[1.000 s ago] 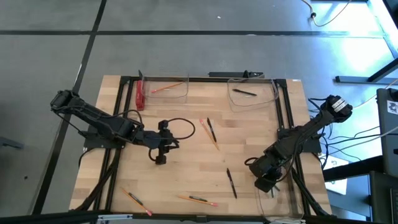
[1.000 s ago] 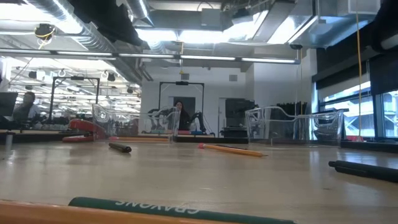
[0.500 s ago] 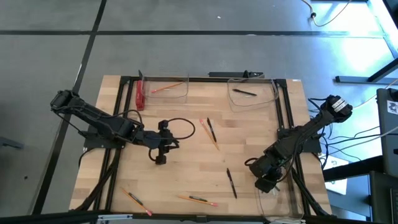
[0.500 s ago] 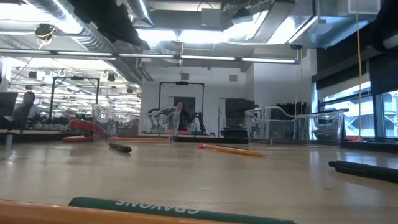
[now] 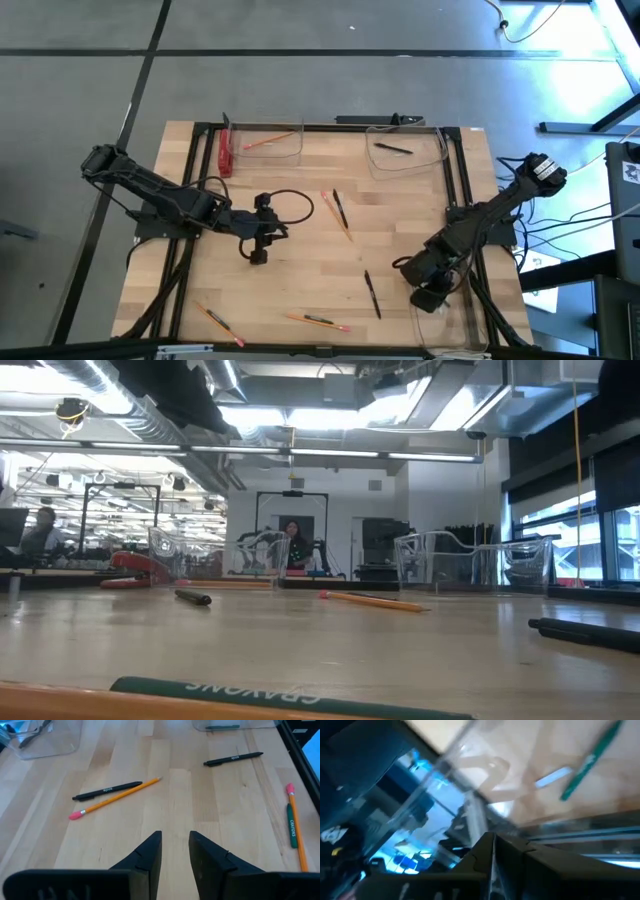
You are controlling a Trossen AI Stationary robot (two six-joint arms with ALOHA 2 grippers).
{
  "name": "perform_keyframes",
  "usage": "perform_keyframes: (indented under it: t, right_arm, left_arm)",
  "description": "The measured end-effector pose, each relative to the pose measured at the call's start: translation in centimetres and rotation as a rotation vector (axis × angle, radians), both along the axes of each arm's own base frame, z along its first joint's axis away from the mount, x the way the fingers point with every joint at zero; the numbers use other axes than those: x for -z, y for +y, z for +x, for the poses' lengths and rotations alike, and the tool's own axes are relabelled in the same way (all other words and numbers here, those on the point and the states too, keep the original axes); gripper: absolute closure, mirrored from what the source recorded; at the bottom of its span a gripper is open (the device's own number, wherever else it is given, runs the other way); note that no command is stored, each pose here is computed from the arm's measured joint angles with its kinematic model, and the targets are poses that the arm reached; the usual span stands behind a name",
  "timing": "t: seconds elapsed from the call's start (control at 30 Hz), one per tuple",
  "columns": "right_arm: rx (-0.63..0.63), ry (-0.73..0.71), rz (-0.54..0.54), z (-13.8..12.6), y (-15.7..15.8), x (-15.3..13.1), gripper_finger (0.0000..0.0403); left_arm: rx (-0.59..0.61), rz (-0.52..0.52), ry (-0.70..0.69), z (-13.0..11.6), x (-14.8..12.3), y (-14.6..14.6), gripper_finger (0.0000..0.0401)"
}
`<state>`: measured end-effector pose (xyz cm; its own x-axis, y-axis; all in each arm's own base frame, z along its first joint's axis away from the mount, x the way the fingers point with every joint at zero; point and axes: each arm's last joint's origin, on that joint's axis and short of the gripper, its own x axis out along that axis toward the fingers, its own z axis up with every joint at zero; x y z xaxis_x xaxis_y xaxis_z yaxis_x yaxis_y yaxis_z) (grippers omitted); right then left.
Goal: Sort crayons/erasers/pens/pencils in bins
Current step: Put the top yellow pencil into the top left transparent bin
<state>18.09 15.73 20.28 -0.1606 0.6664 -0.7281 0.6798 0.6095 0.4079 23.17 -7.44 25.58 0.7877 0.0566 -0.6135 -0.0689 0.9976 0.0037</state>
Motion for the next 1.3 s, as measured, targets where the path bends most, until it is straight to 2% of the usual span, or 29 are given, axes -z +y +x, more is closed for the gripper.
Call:
perform_keyframes:
  t: [0.13,0.23,0.4,0.53,0.6,0.8,1.0,1.3]
  right_arm:
    - [0.005,-0.08,0.037,1.1,0.8,-2.6,0.0381]
    - [0.034,-0.158,0.009,1.8,1.1,-4.7,0.0381]
    - [0.092,-0.262,-0.169,2.1,0.6,-8.3,0.0381]
    - [0.139,-0.427,-0.358,2.5,-0.1,-10.9,0.0382]
    - [0.147,-0.519,-0.417,2.9,-0.5,-11.8,0.0387]
    - [0.146,-0.694,-0.62,4.0,-2.0,-12.6,0.0399]
    - [0.18,-0.758,-0.791,5.4,-4.4,-12.7,0.0377]
    - [0.089,-0.904,-0.876,8.1,-8.6,-13.5,0.0344]
  left_arm:
    - [-0.011,-0.012,0.004,0.0,0.0,0.0,0.0311]
    - [-0.015,-0.015,0.004,0.0,0.0,0.0,0.0311]
    - [-0.016,-0.017,0.004,0.0,0.0,0.0,0.0311]
    - [-0.013,-0.049,0.015,-0.3,0.0,0.0,0.0311]
    - [-0.016,-0.071,0.039,-0.5,0.1,0.0,0.0311]
    - [-0.064,-0.173,0.115,-1.4,0.4,-0.2,0.0311]
    - [-0.156,-0.27,0.18,-2.2,0.8,-0.7,0.0311]
    - [-0.245,-0.357,0.239,-3.0,1.2,-1.5,0.0311]
